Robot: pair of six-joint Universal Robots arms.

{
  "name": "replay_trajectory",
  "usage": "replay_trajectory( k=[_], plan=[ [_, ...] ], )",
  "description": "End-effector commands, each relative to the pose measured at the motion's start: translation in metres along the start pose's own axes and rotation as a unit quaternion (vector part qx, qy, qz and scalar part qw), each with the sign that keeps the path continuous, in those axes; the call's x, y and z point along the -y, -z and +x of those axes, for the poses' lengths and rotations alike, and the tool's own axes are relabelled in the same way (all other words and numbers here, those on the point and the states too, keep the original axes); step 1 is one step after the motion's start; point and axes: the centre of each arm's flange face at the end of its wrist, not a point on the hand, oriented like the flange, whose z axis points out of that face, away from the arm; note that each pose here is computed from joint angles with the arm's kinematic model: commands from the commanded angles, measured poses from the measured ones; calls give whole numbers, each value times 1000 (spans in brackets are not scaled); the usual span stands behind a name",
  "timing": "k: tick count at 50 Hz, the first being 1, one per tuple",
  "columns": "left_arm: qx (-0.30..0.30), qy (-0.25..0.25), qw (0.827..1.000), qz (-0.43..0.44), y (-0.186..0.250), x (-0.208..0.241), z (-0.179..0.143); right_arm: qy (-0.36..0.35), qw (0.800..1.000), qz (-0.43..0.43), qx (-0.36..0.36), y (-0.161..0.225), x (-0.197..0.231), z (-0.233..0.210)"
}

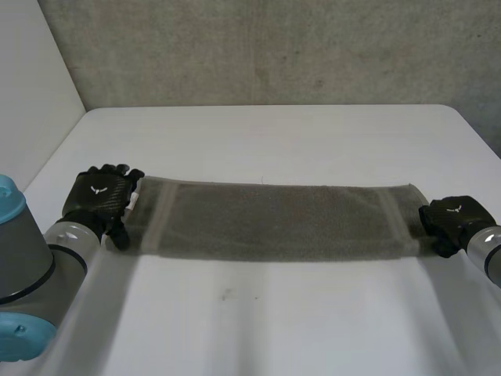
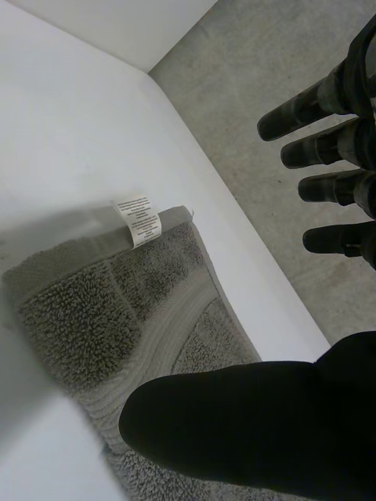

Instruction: Fold the towel.

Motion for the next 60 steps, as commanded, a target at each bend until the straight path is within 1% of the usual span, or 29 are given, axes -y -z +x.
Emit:
replay_trajectory(
  k=[1,10,12,14,15,17,20,22,23,24,25,26,28,29,31,33,34,36,37,38,39,41,42,44,47,49,54,56,60],
  plan=[
    [0,0,1000,-1,0,0,0,-2,1000,-11,-5,-7,-8,7],
    [-1,0,1000,-1,1,-1,1,16,998,-23,-58,-10,-12,43],
    [-1,0,1000,-1,1,-1,1,25,996,-27,-78,-11,-13,55],
    [-1,0,1000,-1,1,-1,1,40,989,-49,-131,-9,-19,86],
    [-1,0,1000,-1,1,-1,1,40,989,-49,-131,-8,-19,86],
    [-1,0,1000,-1,1,-1,1,47,982,-51,-178,-1,-14,112],
    [-3,-1,1000,-1,2,-1,2,47,981,-43,-183,0,-9,114],
    [-3,-1,1000,-1,2,-1,2,44,985,5,-166,1,16,95],
    [-3,-1,1000,-1,2,-1,2,44,985,5,-166,1,16,95],
    [-3,-1,1000,-1,2,-1,2,35,986,46,-155,3,37,81],
    [-3,-1,1000,-1,2,-1,2,22,985,88,-146,8,57,69],
    [-3,-1,1000,-1,2,-1,2,22,985,89,-146,8,57,69],
    [-2,0,1000,-1,2,-1,2,13,979,167,-115,21,93,42],
    [-1,1,1000,0,2,0,1,13,979,167,-115,21,93,42],
    [-1,3,1000,2,3,1,1,14,974,205,-90,28,111,23],
    [1,4,1000,5,3,3,0,40,959,280,-16,43,143,-32],
    [1,7,1000,6,4,3,0,40,959,281,-16,43,144,-32],
    [2,10,1000,8,4,4,-1,69,936,339,57,58,165,-92],
    [2,13,1000,9,4,5,-1,69,936,340,58,58,166,-93],
    [2,15,1000,10,4,5,-1,82,927,355,93,64,170,-123],
    [2,15,1000,10,4,5,-1,82,927,355,94,64,170,-124],
    [2,16,1000,8,5,4,-1,109,913,364,147,70,168,-173],
    [2,16,1000,8,5,4,-1,109,913,364,147,70,168,-173],
    [2,16,1000,8,5,4,-1,136,903,361,191,72,156,-215],
    [1,16,1000,10,5,4,0,148,900,354,209,71,146,-232],
    [1,15,1000,12,5,5,1,169,893,341,239,72,127,-260],
    [-2,15,1000,12,6,4,2,183,888,331,263,76,111,-281],
    [-3,15,1000,11,6,4,3,181,889,331,260,76,113,-280],
    [-8,14,1000,10,8,2,6,162,899,340,222,83,133,-262]
  ],
)
